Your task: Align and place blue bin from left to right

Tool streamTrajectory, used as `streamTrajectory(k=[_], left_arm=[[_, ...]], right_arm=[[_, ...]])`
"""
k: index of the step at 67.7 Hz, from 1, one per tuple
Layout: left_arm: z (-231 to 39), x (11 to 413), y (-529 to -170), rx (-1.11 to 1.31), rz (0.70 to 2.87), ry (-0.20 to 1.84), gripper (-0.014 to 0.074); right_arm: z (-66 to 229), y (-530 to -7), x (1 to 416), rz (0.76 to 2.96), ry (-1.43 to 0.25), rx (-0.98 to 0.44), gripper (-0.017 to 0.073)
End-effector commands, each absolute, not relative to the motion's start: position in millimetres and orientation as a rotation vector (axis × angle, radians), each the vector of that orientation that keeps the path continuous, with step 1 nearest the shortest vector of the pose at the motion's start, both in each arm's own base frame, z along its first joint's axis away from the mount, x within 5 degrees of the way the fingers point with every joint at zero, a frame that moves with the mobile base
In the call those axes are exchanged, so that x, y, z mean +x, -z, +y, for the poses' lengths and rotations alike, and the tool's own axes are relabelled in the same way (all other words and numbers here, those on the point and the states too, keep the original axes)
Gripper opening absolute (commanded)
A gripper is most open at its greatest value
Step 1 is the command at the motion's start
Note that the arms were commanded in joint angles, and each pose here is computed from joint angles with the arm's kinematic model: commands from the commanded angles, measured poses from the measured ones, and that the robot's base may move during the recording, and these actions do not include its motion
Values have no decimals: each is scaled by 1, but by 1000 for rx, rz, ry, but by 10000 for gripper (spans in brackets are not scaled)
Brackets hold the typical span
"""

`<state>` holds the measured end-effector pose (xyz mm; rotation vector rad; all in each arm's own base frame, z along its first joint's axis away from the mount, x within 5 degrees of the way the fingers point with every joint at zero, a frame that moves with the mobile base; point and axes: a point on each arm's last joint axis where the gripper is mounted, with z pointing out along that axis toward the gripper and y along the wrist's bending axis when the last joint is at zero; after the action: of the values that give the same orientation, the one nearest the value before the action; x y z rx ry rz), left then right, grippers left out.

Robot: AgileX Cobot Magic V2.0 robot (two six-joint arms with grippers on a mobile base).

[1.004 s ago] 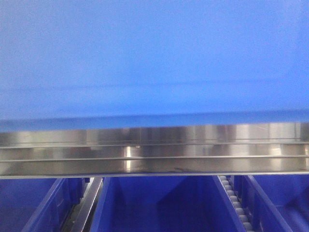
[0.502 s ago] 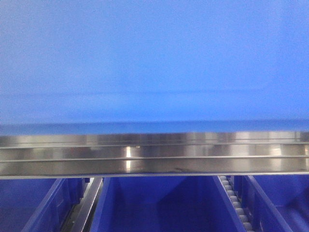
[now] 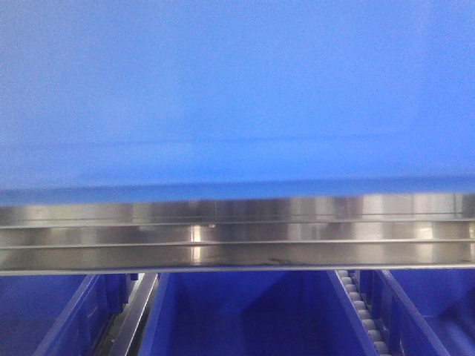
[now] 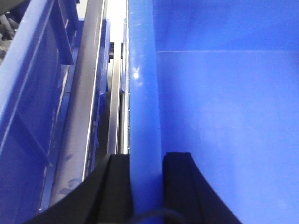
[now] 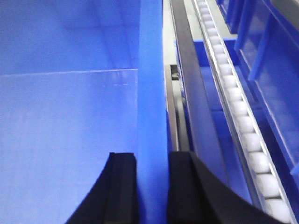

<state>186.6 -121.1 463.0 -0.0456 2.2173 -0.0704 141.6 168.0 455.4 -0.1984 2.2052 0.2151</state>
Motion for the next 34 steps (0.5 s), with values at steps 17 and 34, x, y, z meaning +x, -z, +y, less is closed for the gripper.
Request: streamTrajectory(k=[17, 34], left_arm=[[-130, 183, -474, 6, 2140, 205, -111], [-130, 183, -474, 6, 2140, 205, -111]], right_arm=[[185, -472, 143, 2021, -428, -281, -79], [189, -475, 143, 1981, -474, -299, -79]])
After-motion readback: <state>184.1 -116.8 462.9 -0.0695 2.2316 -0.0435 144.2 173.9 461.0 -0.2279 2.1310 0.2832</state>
